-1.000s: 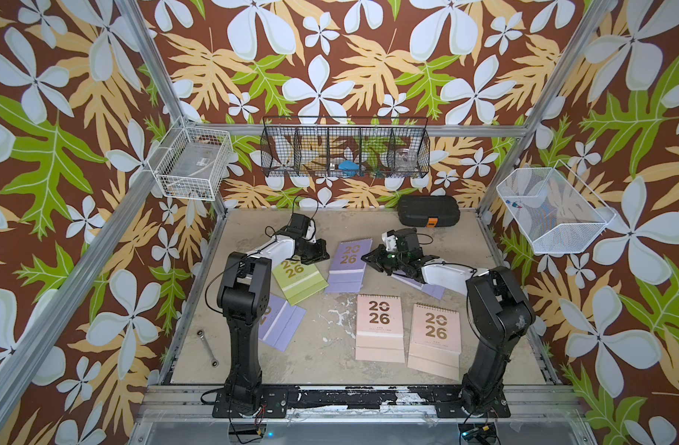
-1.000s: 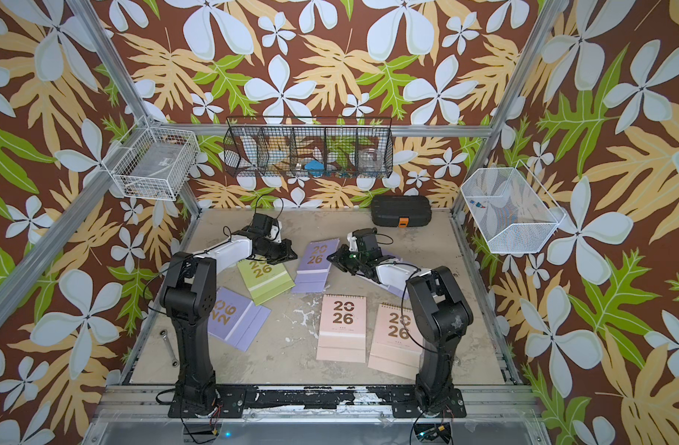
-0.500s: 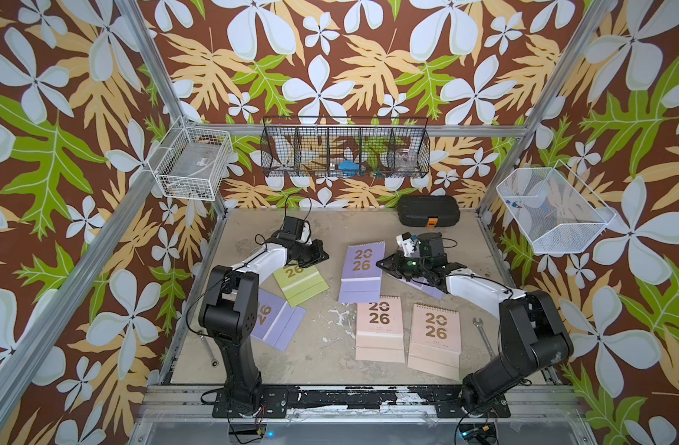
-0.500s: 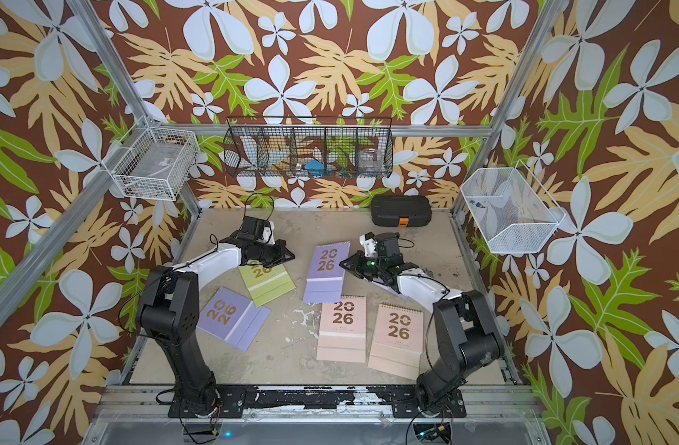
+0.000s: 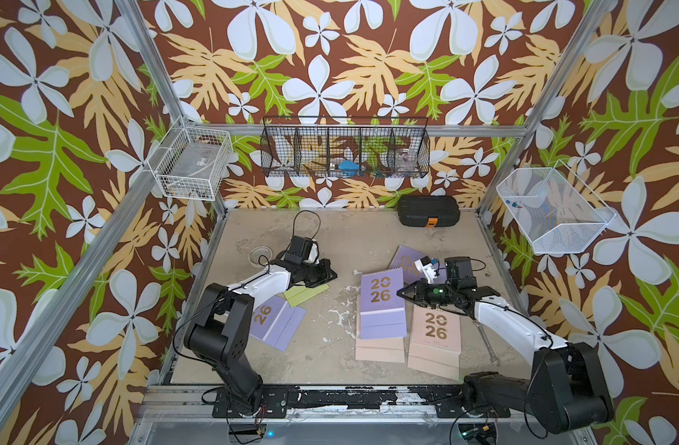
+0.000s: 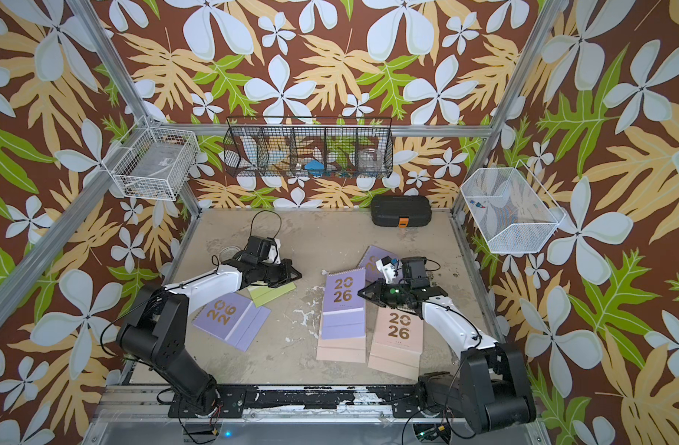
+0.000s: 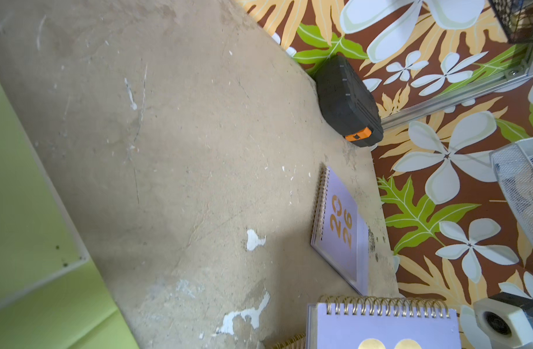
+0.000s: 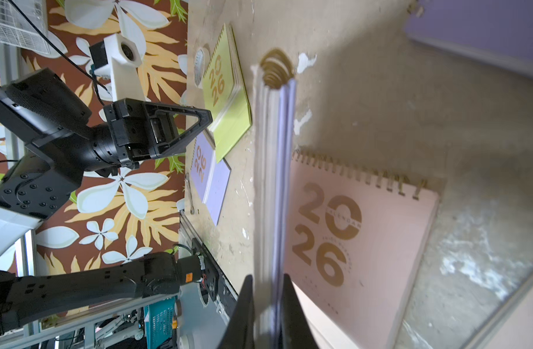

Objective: Stack the calendars
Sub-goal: Place the calendar at the calendar.

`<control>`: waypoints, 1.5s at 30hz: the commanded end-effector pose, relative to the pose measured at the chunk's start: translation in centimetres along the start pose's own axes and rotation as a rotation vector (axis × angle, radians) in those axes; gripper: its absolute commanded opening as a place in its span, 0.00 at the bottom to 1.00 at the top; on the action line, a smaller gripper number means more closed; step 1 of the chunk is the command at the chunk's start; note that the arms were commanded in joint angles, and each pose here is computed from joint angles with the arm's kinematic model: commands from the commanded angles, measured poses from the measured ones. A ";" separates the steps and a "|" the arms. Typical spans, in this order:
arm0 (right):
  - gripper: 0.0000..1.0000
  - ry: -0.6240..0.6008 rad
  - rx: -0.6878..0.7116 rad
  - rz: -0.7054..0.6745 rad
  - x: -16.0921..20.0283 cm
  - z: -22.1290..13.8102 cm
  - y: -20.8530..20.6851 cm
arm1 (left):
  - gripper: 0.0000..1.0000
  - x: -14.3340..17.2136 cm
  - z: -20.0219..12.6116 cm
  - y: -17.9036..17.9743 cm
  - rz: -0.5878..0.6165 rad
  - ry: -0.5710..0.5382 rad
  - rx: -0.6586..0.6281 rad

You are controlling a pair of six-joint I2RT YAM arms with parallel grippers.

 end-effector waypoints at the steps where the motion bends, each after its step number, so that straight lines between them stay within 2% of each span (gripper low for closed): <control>1: 0.00 0.044 -0.037 -0.018 1.6 -0.4 0.1 | 0.00 0.9 0.3 -0.2 0.006 -0.014 0.013; 10: 0.00 0.045 -0.141 -0.018 2.9 -0.5 0.3 | 0.00 4.2 1.3 0.8 -0.004 0.036 -0.001; 20: 0.00 0.049 -0.159 0.011 3.6 0.0 -0.6 | 0.00 6.9 2.4 1.7 -0.029 0.083 -0.003; 45: 0.00 0.024 -0.208 0.077 4.3 0.6 -2.1 | 0.00 9.0 4.4 2.3 -0.044 0.161 -0.013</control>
Point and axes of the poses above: each gripper's point midway between its finger pads, its own z axis out along the fingers, its own y axis along the line the jaws close on, x = y × z, the point moved 9 cm from there along -z, back along the fingers, and after that the axes turned 13 degrees about -z, right-handed, at the moved point
